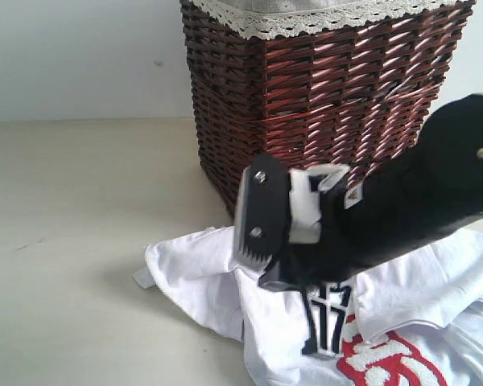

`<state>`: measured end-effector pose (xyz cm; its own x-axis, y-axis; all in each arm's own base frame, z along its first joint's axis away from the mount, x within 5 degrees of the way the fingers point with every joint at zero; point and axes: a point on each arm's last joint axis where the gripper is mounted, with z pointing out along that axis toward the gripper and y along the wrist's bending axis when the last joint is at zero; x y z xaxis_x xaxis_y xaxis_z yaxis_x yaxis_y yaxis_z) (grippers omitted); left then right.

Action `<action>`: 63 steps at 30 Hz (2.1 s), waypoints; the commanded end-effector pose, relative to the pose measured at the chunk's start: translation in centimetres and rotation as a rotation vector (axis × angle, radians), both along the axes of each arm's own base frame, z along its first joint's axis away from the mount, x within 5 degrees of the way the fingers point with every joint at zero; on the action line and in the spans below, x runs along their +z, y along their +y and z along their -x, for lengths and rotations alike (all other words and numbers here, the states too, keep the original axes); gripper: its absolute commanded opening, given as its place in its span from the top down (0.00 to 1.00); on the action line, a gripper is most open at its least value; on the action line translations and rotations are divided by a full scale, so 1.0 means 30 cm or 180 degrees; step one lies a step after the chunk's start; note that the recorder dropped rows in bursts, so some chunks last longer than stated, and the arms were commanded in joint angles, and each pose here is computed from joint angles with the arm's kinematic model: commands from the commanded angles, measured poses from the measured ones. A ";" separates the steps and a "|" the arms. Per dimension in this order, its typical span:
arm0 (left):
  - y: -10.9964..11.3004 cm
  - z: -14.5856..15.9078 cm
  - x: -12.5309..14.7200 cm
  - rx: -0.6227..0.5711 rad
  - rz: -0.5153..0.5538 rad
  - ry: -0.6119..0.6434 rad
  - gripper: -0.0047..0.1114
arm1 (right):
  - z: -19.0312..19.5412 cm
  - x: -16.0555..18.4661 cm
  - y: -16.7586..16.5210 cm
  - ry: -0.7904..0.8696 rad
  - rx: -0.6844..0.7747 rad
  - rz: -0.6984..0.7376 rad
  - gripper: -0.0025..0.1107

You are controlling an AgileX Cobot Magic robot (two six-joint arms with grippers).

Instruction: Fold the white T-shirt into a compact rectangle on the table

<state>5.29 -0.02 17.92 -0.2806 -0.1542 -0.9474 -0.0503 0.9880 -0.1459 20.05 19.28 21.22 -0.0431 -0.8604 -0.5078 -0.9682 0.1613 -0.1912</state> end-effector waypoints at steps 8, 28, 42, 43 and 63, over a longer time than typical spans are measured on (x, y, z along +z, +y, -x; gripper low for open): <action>-0.001 0.000 0.003 -0.0014 0.0022 -0.0025 0.96 | -0.011 -0.103 -0.299 0.0259 -0.0119 0.1281 0.48; -0.001 0.000 0.003 -0.0014 0.0022 -0.0025 0.96 | -0.017 -0.234 -0.312 0.0038 0.0017 0.1391 0.62; -0.001 0.000 0.003 -0.0014 0.0022 -0.0025 0.96 | -0.055 -0.153 -0.339 -0.0507 -0.0834 0.1254 0.98; -0.001 0.000 0.003 -0.0014 0.0022 -0.0025 0.96 | -0.054 -0.129 -0.344 -0.0597 -0.0925 0.1201 0.98; -0.001 0.000 0.003 -0.0014 0.0022 -0.0025 0.96 | -0.381 -0.067 -0.704 -0.1366 -0.3065 0.0647 0.98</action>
